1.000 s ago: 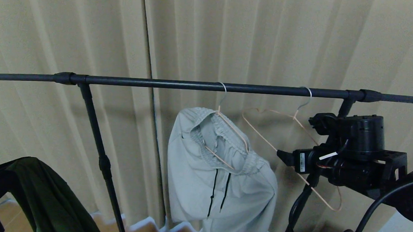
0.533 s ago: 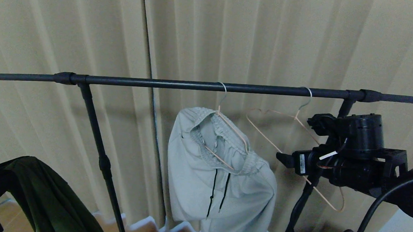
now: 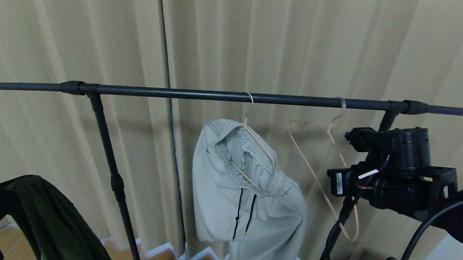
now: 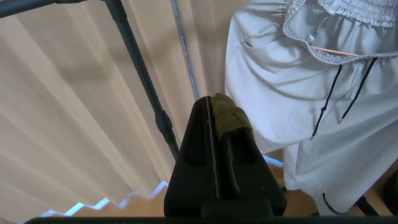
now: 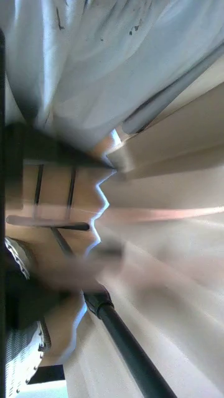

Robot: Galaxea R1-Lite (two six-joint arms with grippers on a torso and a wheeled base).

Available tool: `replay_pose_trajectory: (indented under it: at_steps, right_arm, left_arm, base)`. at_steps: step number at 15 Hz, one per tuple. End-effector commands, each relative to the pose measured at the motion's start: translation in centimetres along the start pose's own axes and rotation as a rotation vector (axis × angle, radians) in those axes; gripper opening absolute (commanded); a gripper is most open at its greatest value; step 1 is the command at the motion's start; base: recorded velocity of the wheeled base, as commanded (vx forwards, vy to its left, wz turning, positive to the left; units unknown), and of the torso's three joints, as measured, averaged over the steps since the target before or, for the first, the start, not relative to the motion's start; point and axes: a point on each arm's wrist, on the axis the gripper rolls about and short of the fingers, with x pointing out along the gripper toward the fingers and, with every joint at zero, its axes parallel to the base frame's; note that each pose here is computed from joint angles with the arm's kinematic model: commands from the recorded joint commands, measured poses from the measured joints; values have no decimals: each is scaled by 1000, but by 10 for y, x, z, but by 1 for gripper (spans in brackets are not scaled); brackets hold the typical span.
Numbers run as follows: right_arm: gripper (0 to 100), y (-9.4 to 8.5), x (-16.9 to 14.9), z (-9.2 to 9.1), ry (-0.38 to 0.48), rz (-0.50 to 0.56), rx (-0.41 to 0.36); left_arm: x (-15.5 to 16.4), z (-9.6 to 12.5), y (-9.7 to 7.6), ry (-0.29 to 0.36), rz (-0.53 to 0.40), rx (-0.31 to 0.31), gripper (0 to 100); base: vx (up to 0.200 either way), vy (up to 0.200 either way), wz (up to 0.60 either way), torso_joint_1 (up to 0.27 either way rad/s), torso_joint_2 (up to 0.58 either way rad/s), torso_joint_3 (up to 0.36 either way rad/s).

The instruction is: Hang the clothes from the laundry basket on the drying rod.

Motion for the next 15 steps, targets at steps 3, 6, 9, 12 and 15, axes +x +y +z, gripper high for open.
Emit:
replay_pose_trajectory:
  at_steps: [3, 6, 9, 12, 15]
  right_arm:
    - [0, -2, -3, 2, -9, -4, 6]
    - [0, -4, -10, 5, -32, -4, 11]
    - [0, -6, -20, 10, -63, -1, 18]
    - [0, -12, -27, 16, -102, -15, 37]
    - [0, -14, -42, 23, -151, -7, 48]
  left_arm:
    - [0, -1, 0, 3, 0, 0, 0]
    - [0, 0, 0, 0, 0, 0, 0]
    - [-1, 0, 0, -4, 1, 1, 0]
    - [-1, 0, 0, -3, 1, 1, 0]
    - [-1, -1, 0, 2, 0, 1, 0]
  base:
    - [0, 0, 0, 0, 0, 0]
    - [0, 0, 0, 0, 0, 0]
    - [0, 0, 0, 0, 0, 0]
    - [0, 0, 0, 0, 0, 0]
    - [0, 0, 0, 0, 0, 0]
